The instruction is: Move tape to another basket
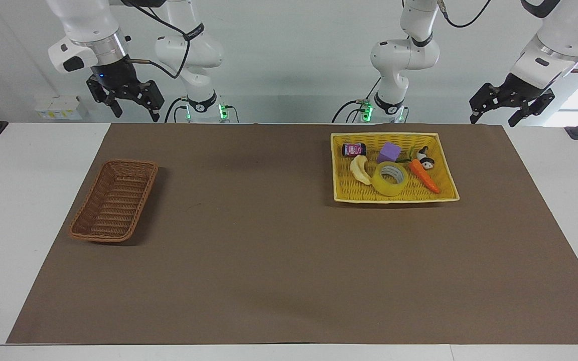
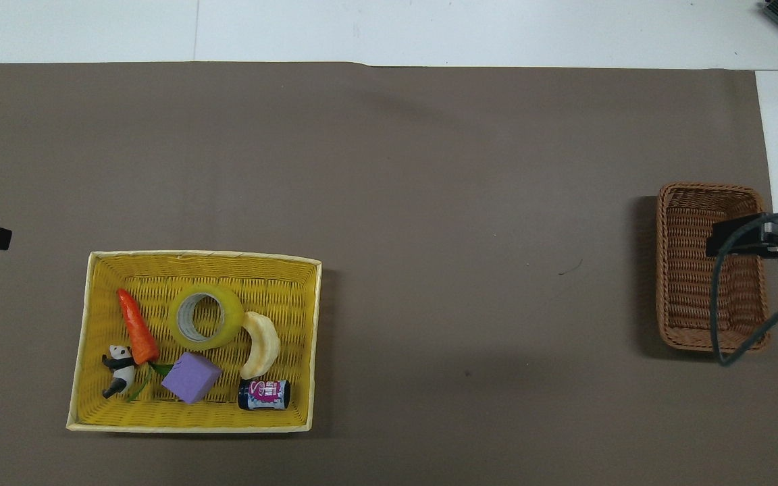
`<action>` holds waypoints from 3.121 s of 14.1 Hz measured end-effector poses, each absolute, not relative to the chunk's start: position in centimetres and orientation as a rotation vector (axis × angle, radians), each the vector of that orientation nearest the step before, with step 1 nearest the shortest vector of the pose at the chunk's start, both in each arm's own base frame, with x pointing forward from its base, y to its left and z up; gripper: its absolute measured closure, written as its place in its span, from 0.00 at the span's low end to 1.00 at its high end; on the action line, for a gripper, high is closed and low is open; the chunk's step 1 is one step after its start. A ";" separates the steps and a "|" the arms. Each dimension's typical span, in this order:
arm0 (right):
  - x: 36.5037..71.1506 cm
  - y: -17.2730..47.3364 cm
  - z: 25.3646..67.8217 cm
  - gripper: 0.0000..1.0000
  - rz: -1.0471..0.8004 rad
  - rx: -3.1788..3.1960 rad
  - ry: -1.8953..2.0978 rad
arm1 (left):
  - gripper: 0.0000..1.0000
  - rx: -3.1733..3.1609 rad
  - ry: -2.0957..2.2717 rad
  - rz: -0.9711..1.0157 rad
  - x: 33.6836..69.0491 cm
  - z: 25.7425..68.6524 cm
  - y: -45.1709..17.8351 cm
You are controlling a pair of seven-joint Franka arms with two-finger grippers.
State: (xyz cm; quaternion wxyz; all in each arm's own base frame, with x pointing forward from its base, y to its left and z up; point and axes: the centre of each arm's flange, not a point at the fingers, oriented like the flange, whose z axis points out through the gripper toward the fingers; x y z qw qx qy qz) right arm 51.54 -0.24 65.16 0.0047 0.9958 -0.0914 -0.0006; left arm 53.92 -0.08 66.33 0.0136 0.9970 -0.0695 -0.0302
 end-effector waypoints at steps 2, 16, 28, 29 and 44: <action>51.5 -0.5 65.2 0.00 -0.002 3.119 -0.294 | 0.00 3.105 -0.212 -0.099 53.9 66.3 0.1; 51.5 -2.7 65.1 0.00 -0.006 3.121 -0.353 | 0.00 3.104 -0.205 -0.116 53.7 66.2 0.3; 51.5 -2.1 65.1 0.00 -0.006 3.123 -0.335 | 0.00 3.104 -0.220 -0.115 53.7 66.2 -0.2; 51.5 -2.1 65.1 0.00 -0.006 3.123 -0.335 | 0.00 3.103 -0.222 -0.115 53.7 66.2 -0.3; 51.5 -2.1 65.1 0.00 -0.006 3.123 -0.335 | 0.00 3.104 -0.212 -0.115 53.7 66.2 0.1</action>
